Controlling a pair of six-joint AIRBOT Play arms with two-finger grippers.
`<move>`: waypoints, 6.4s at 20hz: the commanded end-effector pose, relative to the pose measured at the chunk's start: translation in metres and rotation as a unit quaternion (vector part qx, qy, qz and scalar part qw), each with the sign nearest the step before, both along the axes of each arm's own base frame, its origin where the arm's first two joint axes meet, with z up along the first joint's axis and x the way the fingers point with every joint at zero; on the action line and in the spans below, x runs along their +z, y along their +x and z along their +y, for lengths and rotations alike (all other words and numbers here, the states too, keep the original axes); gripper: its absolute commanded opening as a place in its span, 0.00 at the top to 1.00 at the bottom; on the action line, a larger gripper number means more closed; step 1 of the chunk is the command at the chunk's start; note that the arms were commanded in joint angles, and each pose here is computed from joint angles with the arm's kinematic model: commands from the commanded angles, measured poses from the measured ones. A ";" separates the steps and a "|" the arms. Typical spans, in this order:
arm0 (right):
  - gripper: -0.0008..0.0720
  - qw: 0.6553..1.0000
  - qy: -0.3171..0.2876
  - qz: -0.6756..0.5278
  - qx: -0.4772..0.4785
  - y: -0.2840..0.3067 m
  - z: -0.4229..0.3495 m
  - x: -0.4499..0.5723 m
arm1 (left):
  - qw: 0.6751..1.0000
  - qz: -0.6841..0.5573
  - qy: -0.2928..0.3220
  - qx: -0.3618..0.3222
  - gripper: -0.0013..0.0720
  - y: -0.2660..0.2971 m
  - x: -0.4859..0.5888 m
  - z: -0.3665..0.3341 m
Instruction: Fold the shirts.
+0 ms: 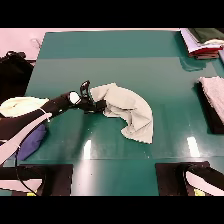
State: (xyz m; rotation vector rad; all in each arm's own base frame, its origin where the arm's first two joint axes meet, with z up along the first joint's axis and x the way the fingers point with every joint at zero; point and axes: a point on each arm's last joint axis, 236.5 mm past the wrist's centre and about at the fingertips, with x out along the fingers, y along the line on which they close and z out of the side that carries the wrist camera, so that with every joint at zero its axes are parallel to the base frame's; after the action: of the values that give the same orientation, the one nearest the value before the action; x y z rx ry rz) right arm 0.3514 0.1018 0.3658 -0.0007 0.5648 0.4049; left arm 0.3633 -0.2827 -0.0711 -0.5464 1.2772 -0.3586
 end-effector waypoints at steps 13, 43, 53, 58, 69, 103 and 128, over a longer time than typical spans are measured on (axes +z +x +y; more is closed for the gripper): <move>0.37 0.848 0.191 0.494 -0.025 -0.132 0.024 -0.412 | 0.988 -0.147 0.020 -0.039 0.95 0.067 0.132 0.063; 0.97 0.976 -0.022 -0.083 -0.198 -0.092 -0.122 0.032 | 0.655 -0.753 0.003 0.066 0.96 -0.184 0.698 0.183; 0.97 0.945 -0.049 0.256 -0.198 0.001 -0.141 -0.146 | 0.893 -0.424 0.135 -0.058 0.95 0.101 0.403 0.105; 0.97 0.920 -0.086 0.348 -0.159 0.071 -0.123 -0.253 | 0.939 -0.288 0.167 -0.089 0.95 0.177 0.239 0.087; 0.55 0.930 0.054 0.356 -0.071 0.079 -0.094 -0.252 | 0.975 -0.122 0.184 -0.026 0.21 0.123 0.213 0.203; 0.57 0.900 0.051 0.410 -0.139 -0.057 -0.116 -0.324 | 0.997 -0.010 0.062 -0.047 0.95 -0.089 0.051 0.107; 0.97 0.901 0.206 0.335 -0.182 -0.023 -0.124 -0.350 | 0.977 -0.210 0.032 -0.011 0.95 -0.032 0.211 0.103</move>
State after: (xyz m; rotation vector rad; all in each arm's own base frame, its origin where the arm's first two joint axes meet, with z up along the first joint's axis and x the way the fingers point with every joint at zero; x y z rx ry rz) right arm 0.3157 -0.0281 -0.0422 0.7856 1.2506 0.0782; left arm 0.3181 -0.1806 0.0669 -0.3914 1.0693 -0.3849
